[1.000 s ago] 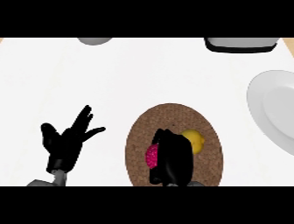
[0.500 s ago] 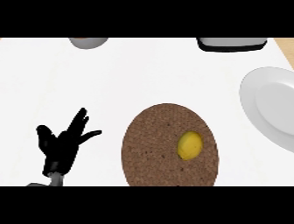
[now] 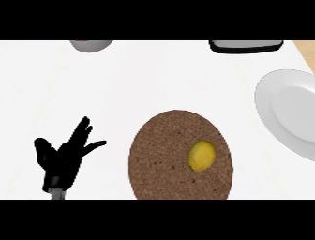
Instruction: Pick the cupcake from the placemat and place it in the plate
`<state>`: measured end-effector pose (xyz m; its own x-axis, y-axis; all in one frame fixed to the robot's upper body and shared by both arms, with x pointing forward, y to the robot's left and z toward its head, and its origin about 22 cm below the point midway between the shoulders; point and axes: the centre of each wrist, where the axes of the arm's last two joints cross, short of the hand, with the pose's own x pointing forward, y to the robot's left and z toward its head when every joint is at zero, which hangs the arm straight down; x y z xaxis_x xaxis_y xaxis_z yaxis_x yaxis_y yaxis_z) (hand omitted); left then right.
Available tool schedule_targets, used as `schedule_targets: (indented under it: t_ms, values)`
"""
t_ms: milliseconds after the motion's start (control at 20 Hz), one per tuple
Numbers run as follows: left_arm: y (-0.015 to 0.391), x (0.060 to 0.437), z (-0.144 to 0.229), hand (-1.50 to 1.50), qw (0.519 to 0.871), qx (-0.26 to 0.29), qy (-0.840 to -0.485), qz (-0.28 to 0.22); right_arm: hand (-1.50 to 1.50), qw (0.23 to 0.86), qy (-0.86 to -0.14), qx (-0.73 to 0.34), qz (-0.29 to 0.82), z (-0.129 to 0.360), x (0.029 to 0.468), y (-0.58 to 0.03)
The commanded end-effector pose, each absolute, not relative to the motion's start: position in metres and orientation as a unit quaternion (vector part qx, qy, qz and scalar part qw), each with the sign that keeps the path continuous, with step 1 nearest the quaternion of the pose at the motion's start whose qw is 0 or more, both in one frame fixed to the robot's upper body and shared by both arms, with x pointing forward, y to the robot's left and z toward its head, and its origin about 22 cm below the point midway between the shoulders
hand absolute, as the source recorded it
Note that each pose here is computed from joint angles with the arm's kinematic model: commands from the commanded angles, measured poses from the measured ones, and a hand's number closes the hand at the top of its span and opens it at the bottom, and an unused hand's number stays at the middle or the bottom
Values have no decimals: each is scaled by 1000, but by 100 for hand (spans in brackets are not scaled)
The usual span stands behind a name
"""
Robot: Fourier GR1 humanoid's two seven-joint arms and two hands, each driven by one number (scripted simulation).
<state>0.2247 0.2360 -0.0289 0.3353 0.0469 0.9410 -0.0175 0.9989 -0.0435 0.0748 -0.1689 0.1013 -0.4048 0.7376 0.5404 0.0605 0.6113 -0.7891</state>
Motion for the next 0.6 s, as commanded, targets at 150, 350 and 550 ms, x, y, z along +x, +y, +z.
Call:
schedule_targets:
  t_ms: [150, 350, 550]
  values:
    - [250, 227, -30, 0, 826, 5, -563, 12, 150, 528, -775, -264, 224, 119, 67, -198]
    - [245, 229, -32, 0, 827, 3, -562, -1, 150, 524, -786, -279, 171, 120, 78, -205]
    - [235, 242, -23, 0, 822, -7, -569, 0, 150, 501, -777, -343, 166, 96, 100, -230]
